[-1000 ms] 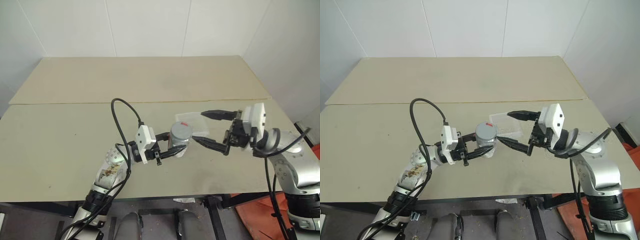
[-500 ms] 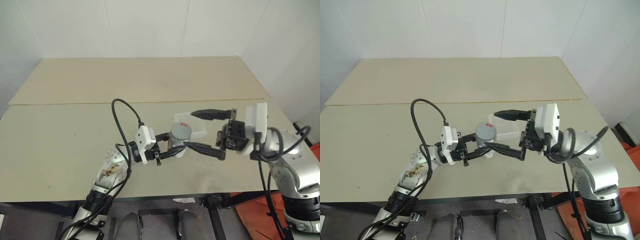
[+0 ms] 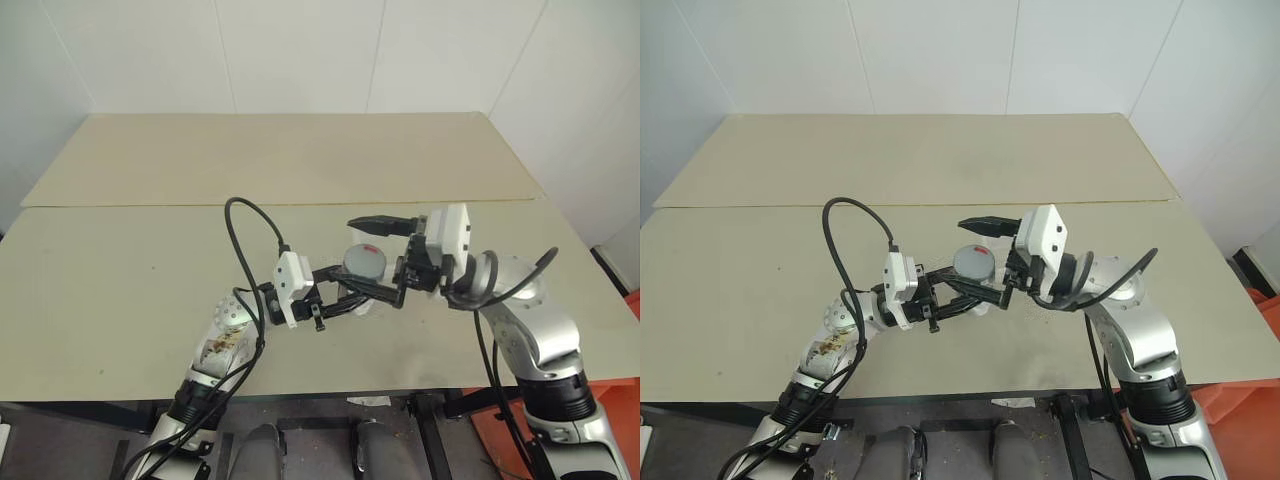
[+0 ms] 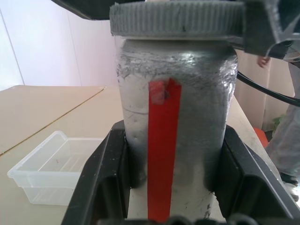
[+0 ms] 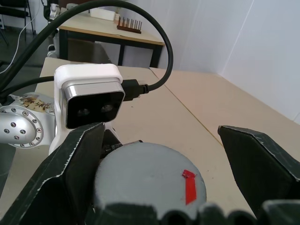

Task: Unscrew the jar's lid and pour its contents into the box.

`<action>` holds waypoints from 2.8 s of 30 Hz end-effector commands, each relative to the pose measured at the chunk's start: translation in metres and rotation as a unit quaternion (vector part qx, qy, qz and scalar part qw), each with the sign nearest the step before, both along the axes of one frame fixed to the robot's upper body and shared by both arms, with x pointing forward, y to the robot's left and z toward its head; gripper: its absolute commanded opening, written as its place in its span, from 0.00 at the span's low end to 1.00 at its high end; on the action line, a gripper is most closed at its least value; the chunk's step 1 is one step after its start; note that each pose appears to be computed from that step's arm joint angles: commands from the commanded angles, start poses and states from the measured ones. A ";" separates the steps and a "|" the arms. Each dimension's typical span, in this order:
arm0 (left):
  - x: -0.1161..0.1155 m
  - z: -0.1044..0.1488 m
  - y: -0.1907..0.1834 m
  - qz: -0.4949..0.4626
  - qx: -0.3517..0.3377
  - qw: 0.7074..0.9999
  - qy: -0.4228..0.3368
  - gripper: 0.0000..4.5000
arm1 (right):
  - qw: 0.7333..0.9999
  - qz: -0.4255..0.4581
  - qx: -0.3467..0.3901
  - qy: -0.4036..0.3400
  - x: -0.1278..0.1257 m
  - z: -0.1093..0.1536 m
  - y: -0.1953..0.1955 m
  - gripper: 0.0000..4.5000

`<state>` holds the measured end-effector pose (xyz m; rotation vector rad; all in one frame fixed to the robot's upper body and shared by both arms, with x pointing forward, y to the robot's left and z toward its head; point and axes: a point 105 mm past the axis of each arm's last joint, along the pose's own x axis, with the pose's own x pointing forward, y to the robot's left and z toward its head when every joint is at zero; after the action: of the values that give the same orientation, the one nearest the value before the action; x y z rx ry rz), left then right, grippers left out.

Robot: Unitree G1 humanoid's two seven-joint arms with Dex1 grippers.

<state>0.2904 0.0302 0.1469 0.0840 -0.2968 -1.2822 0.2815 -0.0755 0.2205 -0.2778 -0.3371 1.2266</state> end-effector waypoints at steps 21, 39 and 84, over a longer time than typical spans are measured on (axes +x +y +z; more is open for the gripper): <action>-0.003 0.010 0.002 -0.005 -0.005 1.000 -0.027 0.43 | 0.998 -0.059 -0.018 -0.027 0.006 0.005 -0.058 1.00; -0.003 0.008 0.001 -0.008 -0.003 1.000 -0.029 0.43 | 0.999 -0.008 -0.042 0.011 -0.020 0.004 -0.070 1.00; -0.003 0.000 -0.005 -0.009 0.009 0.999 -0.032 0.43 | 0.998 0.035 -0.027 0.037 -0.007 -0.003 -0.017 0.67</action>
<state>0.2900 0.0287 0.1435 0.1131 -0.3125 -1.2832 0.2764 -0.0921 0.2074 -0.2372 -0.1956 1.3258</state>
